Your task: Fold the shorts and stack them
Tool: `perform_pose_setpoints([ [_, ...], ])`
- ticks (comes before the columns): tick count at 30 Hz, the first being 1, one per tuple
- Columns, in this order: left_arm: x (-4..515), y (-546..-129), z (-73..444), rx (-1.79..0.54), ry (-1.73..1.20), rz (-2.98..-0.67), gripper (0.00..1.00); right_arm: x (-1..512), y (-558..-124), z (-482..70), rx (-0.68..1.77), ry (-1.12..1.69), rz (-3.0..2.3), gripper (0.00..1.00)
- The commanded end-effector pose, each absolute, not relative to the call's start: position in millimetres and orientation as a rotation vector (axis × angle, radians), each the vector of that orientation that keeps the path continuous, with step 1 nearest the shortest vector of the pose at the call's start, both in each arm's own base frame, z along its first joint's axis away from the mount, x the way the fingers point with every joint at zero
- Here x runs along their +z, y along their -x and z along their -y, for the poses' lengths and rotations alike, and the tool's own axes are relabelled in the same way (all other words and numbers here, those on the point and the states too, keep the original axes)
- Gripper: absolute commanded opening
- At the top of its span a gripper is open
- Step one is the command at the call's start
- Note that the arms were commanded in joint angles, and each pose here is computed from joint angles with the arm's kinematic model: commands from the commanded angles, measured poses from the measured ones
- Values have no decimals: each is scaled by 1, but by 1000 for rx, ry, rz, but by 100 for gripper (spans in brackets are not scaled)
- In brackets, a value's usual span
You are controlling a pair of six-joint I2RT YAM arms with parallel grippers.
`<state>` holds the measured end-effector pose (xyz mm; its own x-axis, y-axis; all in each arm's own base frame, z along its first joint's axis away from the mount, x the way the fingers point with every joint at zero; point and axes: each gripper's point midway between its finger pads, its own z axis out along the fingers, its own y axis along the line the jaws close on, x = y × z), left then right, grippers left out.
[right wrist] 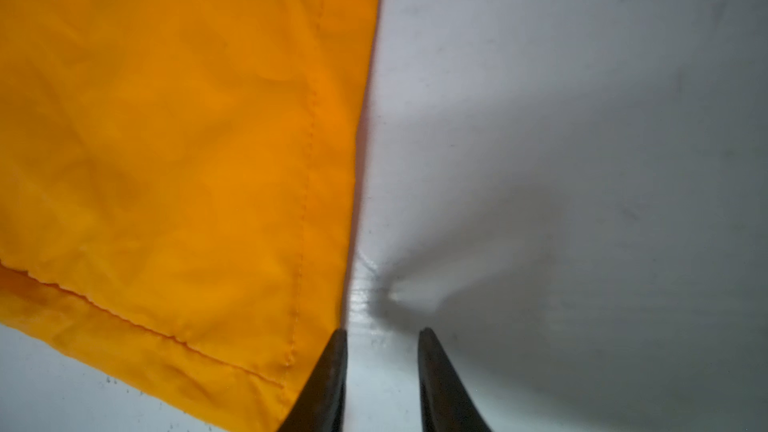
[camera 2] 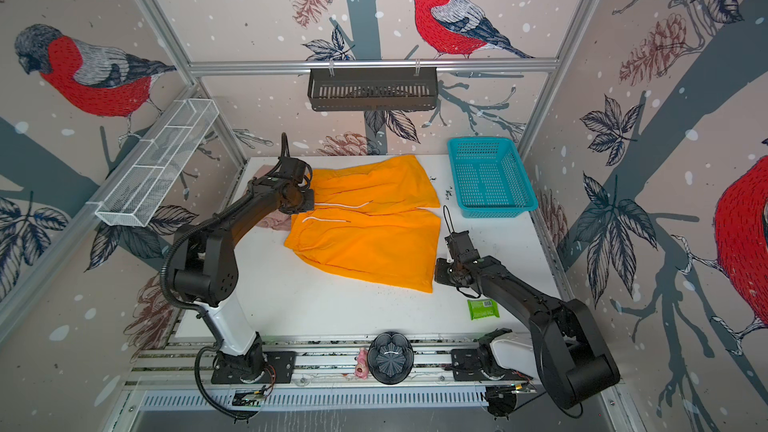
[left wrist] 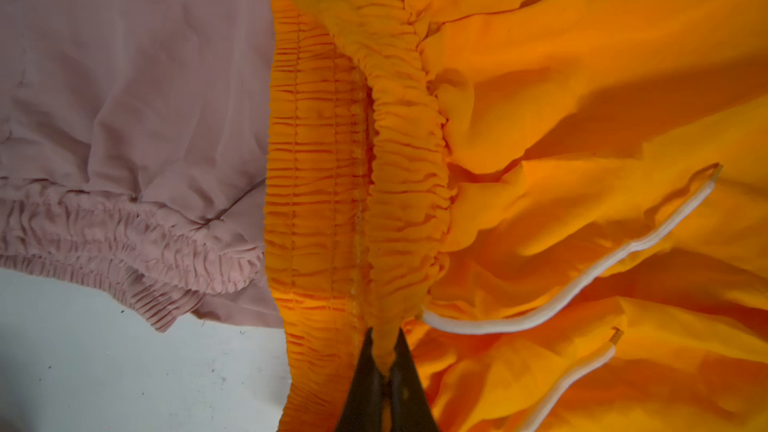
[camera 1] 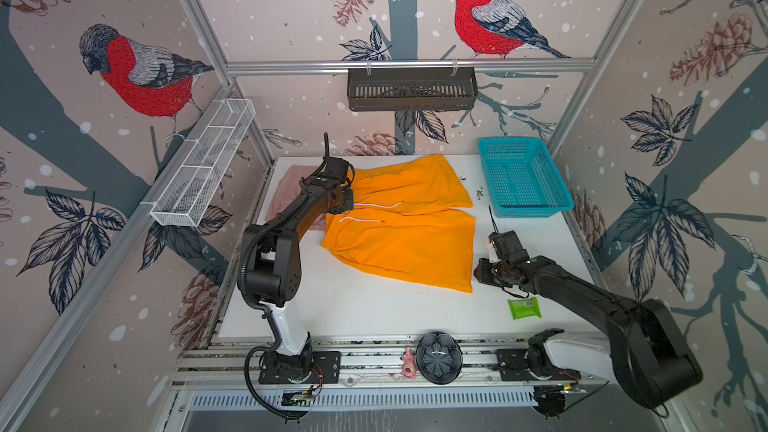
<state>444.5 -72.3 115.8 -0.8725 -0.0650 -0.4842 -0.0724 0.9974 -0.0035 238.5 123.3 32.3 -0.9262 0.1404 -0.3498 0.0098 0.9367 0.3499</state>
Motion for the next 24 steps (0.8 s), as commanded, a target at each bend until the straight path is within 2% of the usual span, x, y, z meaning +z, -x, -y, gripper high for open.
perform_pose_setpoints([
  [1, 116, -435, 63, 79, 139, -2661, 0, 43, -239, -137, 569, -57, -2672, 43],
  [4, 115, -436, 66, 47, 147, -2645, 0, 48, -239, -152, 629, -32, -2635, 49],
  [8, 118, -439, 75, -24, 131, -2625, 1, 31, -235, -154, 592, -43, -2689, 48],
  [11, 119, -440, 76, -35, 126, -2617, 9, 20, -232, -156, 570, -31, -2719, 41],
  [14, 114, -440, 79, -48, 116, -2625, 25, 18, -233, -156, 565, -29, -2720, 36],
  [18, 102, -440, 81, -60, 107, -2647, 26, 19, -234, -155, 556, -25, -2718, 34],
  [24, 93, -441, 79, -35, 104, -2666, 21, 16, -231, -153, 549, -33, -2726, 33],
])
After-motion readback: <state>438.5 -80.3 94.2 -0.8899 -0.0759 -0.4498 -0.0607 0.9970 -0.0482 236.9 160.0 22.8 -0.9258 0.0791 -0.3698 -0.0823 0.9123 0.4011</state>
